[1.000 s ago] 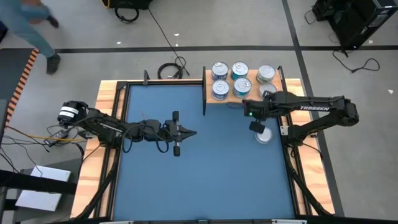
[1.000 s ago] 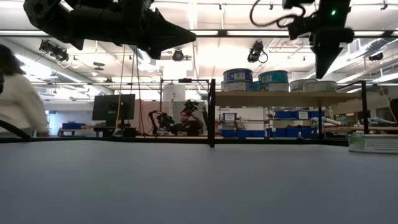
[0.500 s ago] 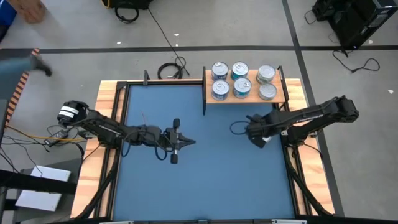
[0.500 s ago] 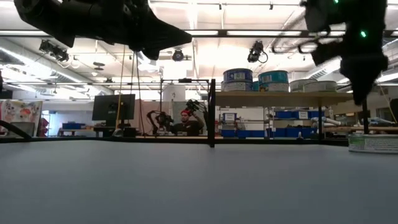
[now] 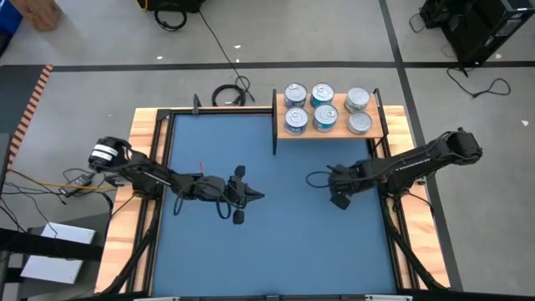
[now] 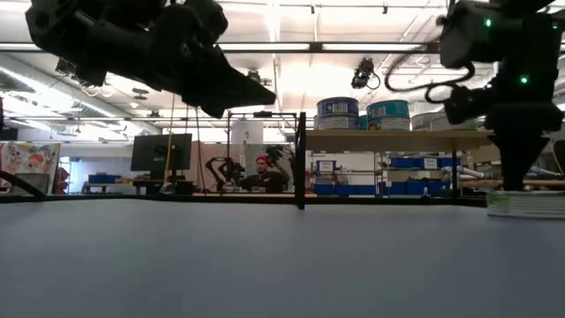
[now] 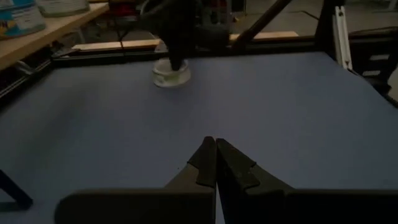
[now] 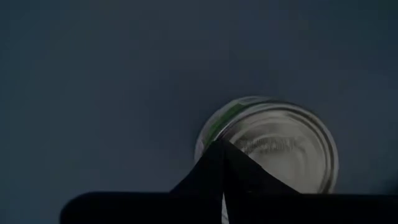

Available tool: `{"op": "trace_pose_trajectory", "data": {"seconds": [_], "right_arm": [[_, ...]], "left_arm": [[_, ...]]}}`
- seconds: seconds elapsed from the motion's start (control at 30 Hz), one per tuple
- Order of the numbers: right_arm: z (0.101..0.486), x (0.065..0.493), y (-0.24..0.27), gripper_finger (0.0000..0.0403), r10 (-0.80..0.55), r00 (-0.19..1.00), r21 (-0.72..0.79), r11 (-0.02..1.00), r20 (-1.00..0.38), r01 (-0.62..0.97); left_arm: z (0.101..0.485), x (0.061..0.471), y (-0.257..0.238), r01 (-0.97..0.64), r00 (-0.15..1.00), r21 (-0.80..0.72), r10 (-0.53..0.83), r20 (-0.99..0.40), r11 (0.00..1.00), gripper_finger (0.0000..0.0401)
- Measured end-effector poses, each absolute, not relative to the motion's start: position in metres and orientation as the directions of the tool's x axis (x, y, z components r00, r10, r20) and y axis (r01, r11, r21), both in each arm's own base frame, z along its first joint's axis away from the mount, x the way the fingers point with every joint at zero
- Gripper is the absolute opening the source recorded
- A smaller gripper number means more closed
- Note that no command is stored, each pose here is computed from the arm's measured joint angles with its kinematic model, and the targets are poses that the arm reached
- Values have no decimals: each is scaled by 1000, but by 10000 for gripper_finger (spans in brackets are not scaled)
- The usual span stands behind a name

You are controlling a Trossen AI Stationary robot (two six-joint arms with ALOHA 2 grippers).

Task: Stack canned seafood by type on shelf
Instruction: Stack the green tuna can on top of the green tuna can on the shelf

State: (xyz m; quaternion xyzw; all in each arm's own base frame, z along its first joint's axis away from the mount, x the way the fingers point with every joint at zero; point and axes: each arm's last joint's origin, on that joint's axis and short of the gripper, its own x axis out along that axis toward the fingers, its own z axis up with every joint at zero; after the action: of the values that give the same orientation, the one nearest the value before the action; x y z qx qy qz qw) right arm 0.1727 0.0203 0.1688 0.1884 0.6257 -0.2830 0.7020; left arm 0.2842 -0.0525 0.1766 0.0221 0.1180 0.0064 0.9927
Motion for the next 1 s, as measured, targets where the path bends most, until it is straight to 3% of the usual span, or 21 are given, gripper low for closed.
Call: {"op": "trace_pose_trajectory", "data": {"seconds": [0.13,0.27,0.47,0.67,0.83,1.0], "right_arm": [[171,187,32,3,-90,208,43,827,-974,561],[189,194,42,3,-111,249,33,860,-962,509],[196,179,40,2,-246,103,-139,793,-964,593],[173,171,45,3,-156,86,-70,781,-984,621],[169,183,58,3,-70,251,90,814,-965,574],[176,200,72,4,21,455,230,883,-890,409]], "left_arm": [[172,288,-53,-30,976,44,38,-214,999,6],[172,289,-53,-35,979,41,42,-199,999,6],[170,289,-53,-45,978,13,47,-205,999,6],[156,296,-54,-64,965,-17,57,-255,998,6],[144,311,-57,-67,957,-10,61,-283,998,6],[135,330,-55,-83,951,-4,78,-298,997,6]]}}
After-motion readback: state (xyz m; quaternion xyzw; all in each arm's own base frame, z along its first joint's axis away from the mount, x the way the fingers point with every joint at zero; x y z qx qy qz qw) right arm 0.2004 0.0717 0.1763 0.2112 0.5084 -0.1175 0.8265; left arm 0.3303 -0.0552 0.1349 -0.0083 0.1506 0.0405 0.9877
